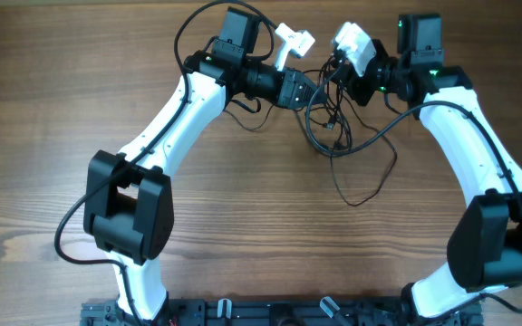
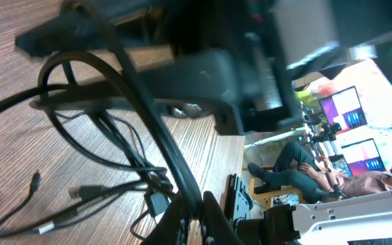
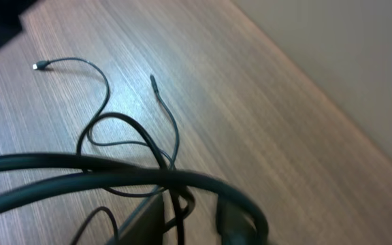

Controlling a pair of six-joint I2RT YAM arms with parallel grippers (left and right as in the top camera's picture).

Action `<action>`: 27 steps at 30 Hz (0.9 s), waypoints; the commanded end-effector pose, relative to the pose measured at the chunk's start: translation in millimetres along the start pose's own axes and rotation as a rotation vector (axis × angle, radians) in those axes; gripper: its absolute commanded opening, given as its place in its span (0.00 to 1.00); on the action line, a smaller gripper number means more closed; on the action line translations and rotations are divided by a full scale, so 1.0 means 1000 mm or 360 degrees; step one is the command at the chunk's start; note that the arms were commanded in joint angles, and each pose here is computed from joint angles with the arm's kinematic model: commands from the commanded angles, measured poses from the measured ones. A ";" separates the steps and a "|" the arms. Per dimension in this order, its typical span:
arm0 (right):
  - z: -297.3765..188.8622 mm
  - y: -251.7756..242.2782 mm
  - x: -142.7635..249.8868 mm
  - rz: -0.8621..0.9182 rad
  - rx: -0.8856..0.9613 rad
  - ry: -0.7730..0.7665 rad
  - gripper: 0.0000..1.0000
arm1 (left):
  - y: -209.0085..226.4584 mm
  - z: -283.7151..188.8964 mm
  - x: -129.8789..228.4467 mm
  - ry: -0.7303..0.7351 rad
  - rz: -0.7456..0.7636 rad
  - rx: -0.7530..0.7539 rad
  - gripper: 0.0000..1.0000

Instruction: Untangle cables

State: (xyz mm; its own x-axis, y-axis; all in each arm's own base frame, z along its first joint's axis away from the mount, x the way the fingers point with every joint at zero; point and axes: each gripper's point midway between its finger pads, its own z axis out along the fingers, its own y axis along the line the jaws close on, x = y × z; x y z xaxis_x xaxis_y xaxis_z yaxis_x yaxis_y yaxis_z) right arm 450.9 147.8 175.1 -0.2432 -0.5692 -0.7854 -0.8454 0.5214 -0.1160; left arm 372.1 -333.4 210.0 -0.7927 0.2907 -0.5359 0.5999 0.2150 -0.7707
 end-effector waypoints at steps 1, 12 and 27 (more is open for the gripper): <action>0.007 -0.001 0.012 0.0036 -0.0016 0.0058 0.20 | -0.013 -0.006 -0.005 -0.0021 0.0088 0.0023 0.07; 0.007 0.014 0.015 0.0093 -0.0122 0.0063 0.27 | -0.010 -0.007 -0.006 -0.0031 0.0092 -0.0005 0.07; -0.001 0.035 0.001 0.0135 -0.0291 -0.0044 0.04 | 0.007 -0.008 -0.010 -0.0060 0.0027 -0.0161 0.07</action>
State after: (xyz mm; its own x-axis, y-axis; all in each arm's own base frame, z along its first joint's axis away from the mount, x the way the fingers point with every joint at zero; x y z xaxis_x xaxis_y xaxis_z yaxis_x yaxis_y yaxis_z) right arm 428.4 148.5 155.8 -0.3434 -0.5703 -0.7462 -0.8596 0.5109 0.0051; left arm 378.0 -332.3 205.8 -0.7874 0.2848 -0.5467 0.6116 0.2498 -0.7507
